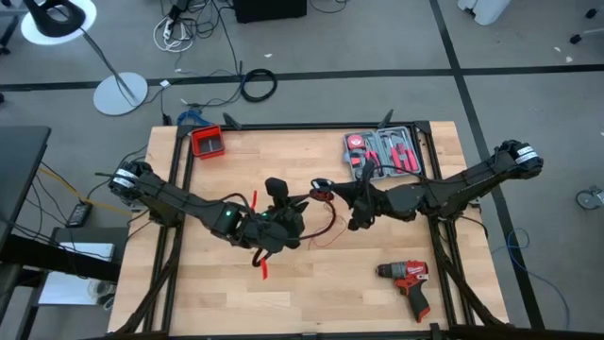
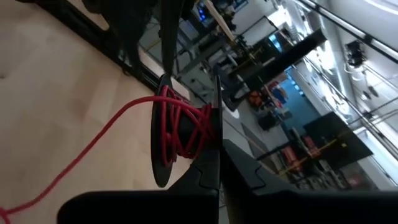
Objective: Coil cords
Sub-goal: Uncoil the red wire from the black spool
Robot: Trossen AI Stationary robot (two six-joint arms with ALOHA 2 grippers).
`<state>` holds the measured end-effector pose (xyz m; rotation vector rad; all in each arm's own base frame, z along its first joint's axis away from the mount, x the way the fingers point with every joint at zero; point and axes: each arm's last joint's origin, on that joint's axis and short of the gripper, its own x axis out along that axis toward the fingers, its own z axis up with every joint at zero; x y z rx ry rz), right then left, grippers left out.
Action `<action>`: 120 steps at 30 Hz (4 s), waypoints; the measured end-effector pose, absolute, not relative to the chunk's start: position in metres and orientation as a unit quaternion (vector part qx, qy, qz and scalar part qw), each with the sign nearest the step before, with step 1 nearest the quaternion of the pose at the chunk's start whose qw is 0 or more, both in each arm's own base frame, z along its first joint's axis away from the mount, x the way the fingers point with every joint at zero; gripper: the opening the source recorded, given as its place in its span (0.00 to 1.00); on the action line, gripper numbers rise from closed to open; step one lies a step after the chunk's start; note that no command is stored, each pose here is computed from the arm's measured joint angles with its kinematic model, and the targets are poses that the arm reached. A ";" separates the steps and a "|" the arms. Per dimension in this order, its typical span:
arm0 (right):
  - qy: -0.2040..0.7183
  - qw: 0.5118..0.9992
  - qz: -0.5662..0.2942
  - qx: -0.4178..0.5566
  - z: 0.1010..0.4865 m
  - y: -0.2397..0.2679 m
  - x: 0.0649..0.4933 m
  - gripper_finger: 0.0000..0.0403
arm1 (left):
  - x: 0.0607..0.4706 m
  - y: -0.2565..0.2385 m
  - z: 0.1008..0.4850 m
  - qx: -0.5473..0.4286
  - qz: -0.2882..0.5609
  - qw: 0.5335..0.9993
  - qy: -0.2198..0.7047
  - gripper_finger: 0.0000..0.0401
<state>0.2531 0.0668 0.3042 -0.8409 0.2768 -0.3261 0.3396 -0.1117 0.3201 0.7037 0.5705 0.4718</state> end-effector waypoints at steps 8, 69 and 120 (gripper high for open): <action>0.129 0.894 -0.143 -0.405 0.304 0.068 0.253 0.00 | 0.341 -0.109 0.321 0.351 0.225 0.867 0.274 0.22; 0.242 0.961 -0.085 -0.101 0.248 0.047 0.280 0.25 | 0.345 -0.093 0.317 0.293 0.236 0.882 0.285 0.00; 0.239 0.943 -0.066 -0.223 0.259 0.056 0.268 0.23 | 0.335 -0.113 0.302 0.379 0.073 0.859 0.336 0.00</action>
